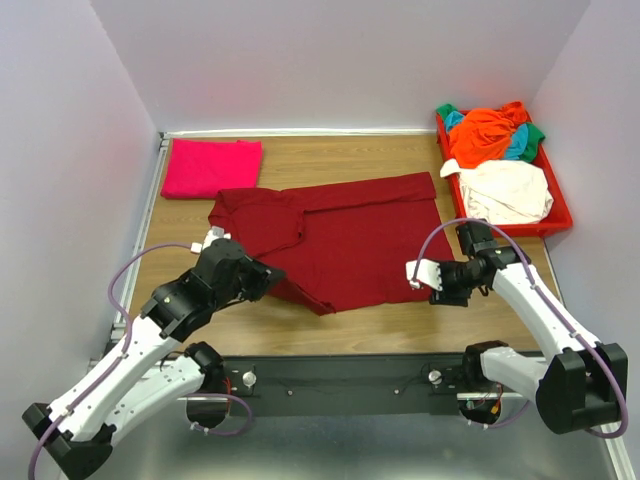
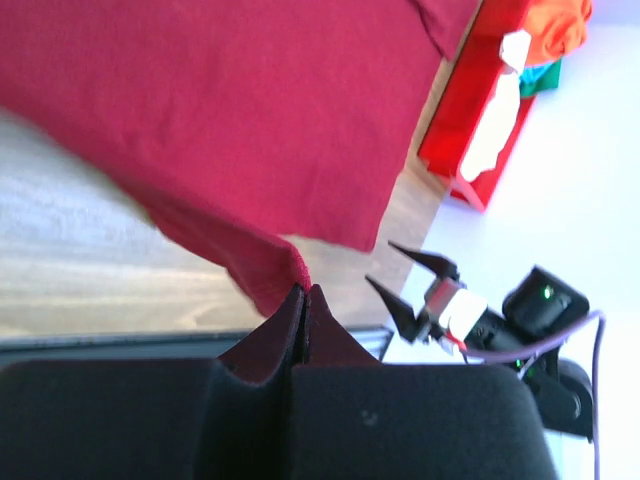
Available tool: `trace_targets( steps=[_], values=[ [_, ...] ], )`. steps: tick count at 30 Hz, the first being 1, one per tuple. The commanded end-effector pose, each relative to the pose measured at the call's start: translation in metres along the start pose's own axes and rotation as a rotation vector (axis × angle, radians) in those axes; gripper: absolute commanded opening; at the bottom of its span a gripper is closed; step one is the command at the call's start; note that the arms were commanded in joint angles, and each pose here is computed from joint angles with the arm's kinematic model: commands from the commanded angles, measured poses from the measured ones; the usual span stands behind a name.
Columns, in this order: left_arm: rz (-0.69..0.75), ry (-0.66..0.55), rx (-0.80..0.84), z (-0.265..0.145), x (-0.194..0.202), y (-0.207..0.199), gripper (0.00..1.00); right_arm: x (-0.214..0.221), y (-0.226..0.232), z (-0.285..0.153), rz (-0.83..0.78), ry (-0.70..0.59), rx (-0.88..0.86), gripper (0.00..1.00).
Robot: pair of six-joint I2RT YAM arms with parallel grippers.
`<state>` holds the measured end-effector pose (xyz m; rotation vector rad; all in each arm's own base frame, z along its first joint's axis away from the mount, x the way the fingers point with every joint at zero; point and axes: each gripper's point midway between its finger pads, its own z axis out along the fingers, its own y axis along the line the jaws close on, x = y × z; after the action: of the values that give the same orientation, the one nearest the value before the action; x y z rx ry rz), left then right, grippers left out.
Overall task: Fold and stack the t-shirts
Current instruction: Fold the tshirt
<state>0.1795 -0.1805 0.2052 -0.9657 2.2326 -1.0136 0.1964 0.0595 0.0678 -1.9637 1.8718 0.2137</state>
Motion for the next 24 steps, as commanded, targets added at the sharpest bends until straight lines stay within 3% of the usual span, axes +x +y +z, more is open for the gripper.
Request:
trace_targets(
  steps=[1, 11, 24],
  values=[
    [-0.005, 0.074, -0.036, -0.019, 0.011, 0.010, 0.00, 0.009, 0.006, -0.004, -0.020, 0.047, -0.015, 0.63],
    [-0.002, 0.100, -0.065, -0.018, 0.019, 0.036, 0.00, 0.029, 0.013, 0.011, 0.008, 0.111, -0.062, 0.61],
    [0.001, 0.095, -0.030, -0.007, 0.018, 0.024, 0.00, 0.068, 0.008, 0.032, 0.064, 0.194, -0.108, 0.58]
  ],
)
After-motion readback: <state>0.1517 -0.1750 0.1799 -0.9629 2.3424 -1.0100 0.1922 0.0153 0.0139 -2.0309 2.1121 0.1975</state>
